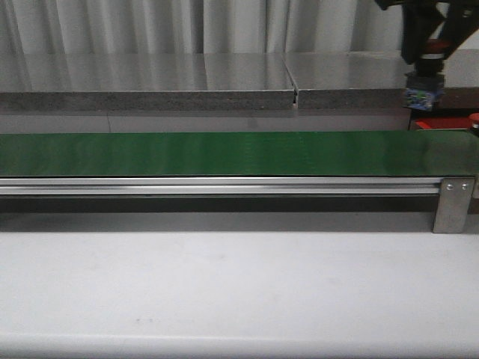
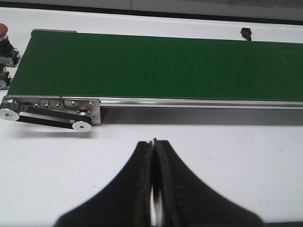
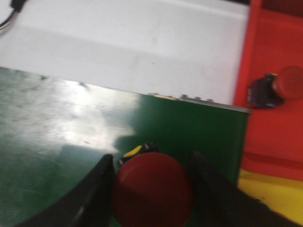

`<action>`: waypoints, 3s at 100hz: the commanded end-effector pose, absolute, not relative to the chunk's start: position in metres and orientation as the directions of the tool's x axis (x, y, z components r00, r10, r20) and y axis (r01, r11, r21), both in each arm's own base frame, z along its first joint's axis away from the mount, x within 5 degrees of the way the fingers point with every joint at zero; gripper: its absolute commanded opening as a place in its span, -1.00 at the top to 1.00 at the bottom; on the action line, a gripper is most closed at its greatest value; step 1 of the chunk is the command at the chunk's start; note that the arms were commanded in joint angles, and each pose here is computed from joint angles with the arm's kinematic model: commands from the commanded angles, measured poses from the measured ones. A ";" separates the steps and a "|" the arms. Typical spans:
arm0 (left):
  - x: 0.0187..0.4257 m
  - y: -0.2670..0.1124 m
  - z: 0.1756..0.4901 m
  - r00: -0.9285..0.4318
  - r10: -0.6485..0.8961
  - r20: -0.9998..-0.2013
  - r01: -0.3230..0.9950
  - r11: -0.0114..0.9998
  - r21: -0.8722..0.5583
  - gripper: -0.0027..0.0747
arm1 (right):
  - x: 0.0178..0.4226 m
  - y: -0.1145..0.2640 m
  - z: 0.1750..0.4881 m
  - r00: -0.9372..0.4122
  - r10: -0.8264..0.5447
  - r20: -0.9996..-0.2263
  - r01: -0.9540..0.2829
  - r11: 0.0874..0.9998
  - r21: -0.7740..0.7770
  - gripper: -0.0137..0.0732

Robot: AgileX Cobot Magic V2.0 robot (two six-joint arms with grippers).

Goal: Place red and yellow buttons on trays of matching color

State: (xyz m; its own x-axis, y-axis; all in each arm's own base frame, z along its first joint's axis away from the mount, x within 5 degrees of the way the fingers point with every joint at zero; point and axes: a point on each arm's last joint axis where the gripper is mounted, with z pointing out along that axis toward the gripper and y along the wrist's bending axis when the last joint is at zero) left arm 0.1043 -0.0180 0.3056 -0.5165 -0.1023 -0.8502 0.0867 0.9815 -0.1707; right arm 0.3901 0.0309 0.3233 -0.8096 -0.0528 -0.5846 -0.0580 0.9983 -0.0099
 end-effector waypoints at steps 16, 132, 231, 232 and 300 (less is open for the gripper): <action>0.107 -0.018 0.320 -0.434 -0.131 -0.891 0.093 0.978 -0.189 0.98 | 0.384 -0.036 0.359 -0.700 0.101 -0.707 0.136 0.991 0.006 0.39; 0.107 -0.018 0.320 -0.434 -0.131 -0.891 0.093 0.978 -0.189 0.98 | 0.447 -0.101 0.261 -0.635 0.260 -0.727 0.291 0.953 0.087 0.39; 0.107 -0.018 0.320 -0.434 -0.131 -0.891 0.093 0.978 -0.189 0.98 | 0.436 -0.096 0.286 -0.621 0.230 -0.749 0.273 0.960 0.068 -0.68; 0.107 -0.018 0.320 -0.434 -0.131 -0.891 0.093 0.978 -0.189 0.98 | 0.434 -0.095 0.289 -0.620 0.226 -0.752 0.269 0.961 0.067 -0.68; 0.107 -0.018 0.320 -0.434 -0.131 -0.891 0.093 0.978 -0.189 0.98 | 0.330 -0.026 0.346 -0.585 0.047 -0.809 0.079 0.997 0.000 0.95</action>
State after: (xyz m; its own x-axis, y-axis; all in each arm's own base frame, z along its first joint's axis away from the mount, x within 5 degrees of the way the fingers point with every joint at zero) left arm 0.1043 -0.0180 0.3056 -0.5165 -0.1023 -0.8502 0.0867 0.9815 -0.1707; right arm 0.3467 -0.0308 0.3146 -0.6813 0.0818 -0.7274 0.0996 0.9949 0.0186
